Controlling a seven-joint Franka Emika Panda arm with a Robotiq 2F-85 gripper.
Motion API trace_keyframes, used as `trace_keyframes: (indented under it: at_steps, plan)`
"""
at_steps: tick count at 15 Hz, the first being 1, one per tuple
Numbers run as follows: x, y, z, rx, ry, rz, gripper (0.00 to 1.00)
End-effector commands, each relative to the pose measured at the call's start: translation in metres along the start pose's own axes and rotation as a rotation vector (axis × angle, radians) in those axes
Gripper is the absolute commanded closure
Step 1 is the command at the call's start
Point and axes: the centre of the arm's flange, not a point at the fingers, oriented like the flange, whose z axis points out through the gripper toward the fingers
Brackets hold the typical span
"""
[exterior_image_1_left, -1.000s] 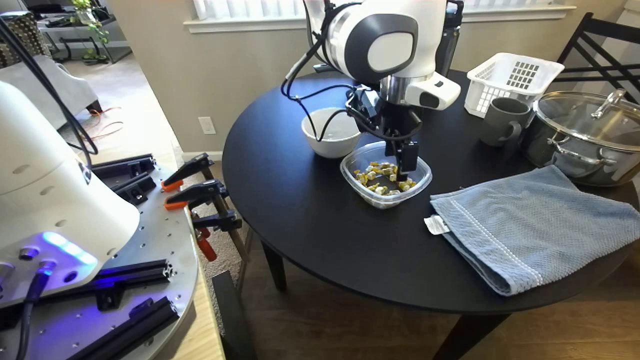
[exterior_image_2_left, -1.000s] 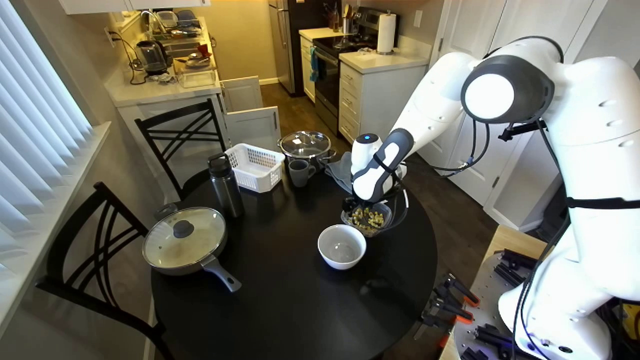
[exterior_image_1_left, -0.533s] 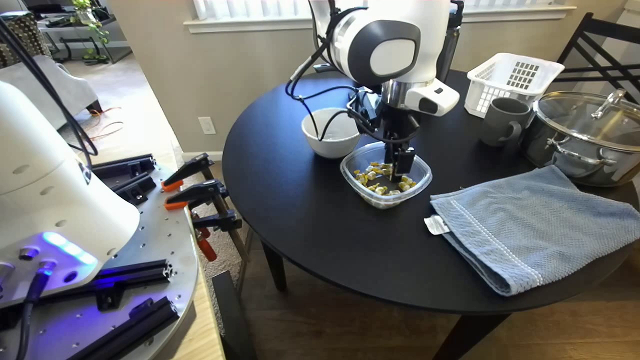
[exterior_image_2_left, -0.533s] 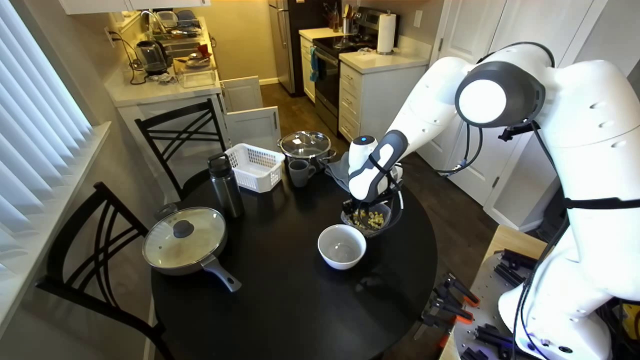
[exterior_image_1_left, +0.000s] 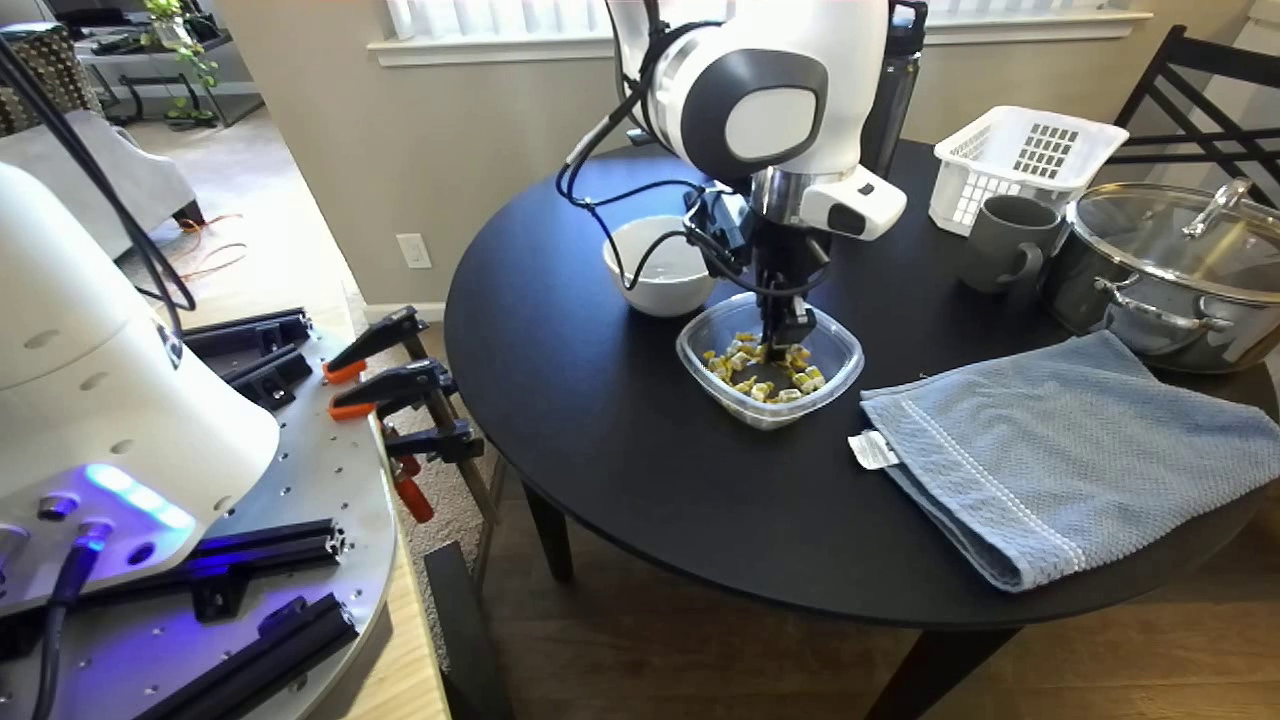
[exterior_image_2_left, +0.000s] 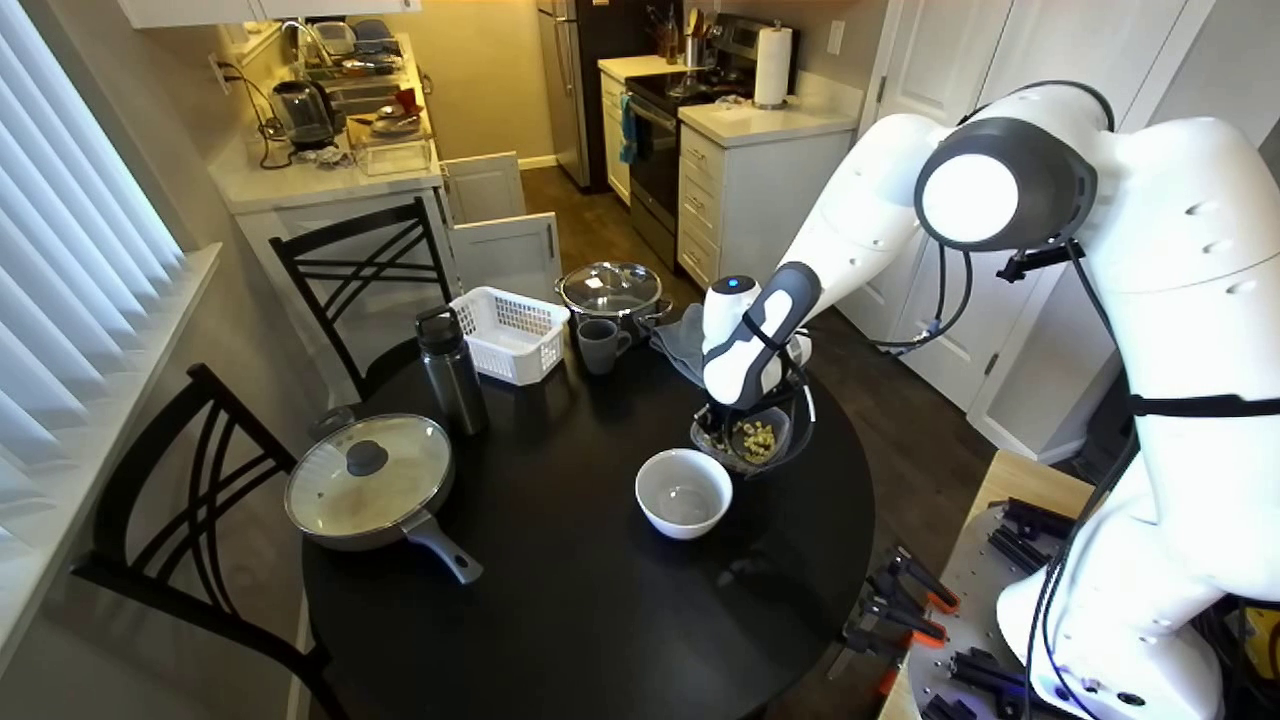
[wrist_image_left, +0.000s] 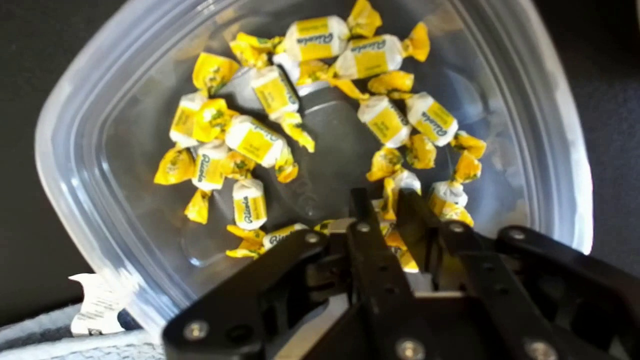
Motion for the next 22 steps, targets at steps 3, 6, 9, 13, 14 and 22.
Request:
trace_keyframes:
  at_steps: [3, 6, 9, 13, 14, 22]
  plan:
    - [-0.027, 0.012, -0.018, 0.023, -0.004, -0.051, 1.00]
    - [-0.033, 0.012, -0.048, 0.022, 0.013, -0.068, 1.00]
    - [-0.039, 0.012, -0.092, 0.024, 0.054, -0.087, 1.00]
    - [-0.053, -0.005, -0.138, 0.085, 0.078, -0.179, 1.00]
    - [-0.061, -0.018, -0.146, 0.110, 0.075, -0.234, 1.00]
    - [-0.118, -0.090, -0.153, 0.133, -0.011, -0.514, 1.00]
